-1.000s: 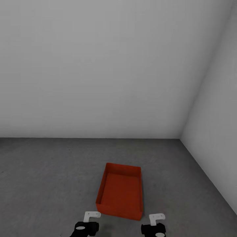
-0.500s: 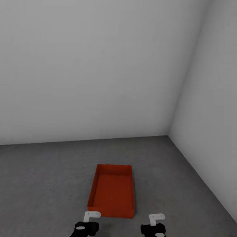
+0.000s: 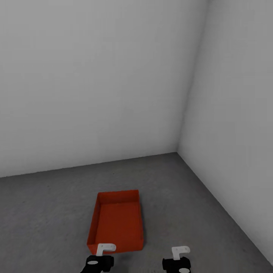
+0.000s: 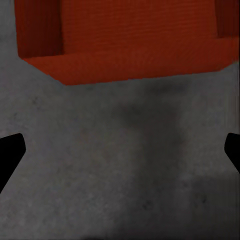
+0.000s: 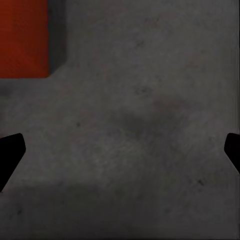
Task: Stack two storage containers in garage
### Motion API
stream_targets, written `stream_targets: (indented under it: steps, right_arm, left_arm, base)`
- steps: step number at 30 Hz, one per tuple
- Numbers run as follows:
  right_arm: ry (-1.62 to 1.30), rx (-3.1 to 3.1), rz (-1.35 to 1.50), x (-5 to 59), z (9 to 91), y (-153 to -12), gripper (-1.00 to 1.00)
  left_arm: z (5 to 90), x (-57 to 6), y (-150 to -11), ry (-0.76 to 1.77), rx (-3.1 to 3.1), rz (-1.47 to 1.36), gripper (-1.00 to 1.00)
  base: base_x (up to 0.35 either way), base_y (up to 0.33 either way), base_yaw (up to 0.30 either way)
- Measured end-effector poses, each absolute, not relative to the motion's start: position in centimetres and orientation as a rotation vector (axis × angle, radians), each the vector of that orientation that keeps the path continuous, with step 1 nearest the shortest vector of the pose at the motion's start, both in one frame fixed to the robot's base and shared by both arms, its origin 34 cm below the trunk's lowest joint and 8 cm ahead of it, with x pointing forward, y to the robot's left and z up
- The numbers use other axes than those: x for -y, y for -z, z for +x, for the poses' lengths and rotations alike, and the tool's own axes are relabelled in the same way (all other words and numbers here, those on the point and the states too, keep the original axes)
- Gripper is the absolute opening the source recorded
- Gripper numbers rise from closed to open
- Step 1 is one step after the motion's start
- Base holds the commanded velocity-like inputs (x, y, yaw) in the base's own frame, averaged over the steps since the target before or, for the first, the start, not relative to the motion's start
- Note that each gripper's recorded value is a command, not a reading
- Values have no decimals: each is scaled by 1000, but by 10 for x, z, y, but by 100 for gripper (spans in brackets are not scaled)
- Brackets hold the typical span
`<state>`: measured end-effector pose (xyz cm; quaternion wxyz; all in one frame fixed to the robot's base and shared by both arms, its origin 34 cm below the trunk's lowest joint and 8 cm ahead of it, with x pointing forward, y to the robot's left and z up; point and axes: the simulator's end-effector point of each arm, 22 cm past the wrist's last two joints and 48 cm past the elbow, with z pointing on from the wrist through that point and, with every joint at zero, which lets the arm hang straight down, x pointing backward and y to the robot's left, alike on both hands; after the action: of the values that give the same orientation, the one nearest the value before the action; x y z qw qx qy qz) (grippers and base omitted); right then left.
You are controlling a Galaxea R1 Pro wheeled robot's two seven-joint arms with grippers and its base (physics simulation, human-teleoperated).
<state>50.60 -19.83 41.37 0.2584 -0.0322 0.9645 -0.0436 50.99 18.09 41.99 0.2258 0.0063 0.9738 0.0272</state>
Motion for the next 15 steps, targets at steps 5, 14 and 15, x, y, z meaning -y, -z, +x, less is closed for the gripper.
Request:
stream_targets:
  steps: [5, 14, 15]
  right_arm:
    - [118, -2615, -88, 198, 506, -414, 100]
    - [118, -2615, -88, 198, 506, -414, 100]
    - [118, -2615, -88, 198, 506, -414, 100]
  left_arm:
    - [510, -181, -420, -75, -2685, 17, 100]
    - [509, -181, -420, -75, -2686, 18, 100]
    - [509, -181, -420, -75, -2686, 18, 100]
  base:
    - [0, 0, -286]
    - [0, 0, -286]
    - [0, 0, -286]
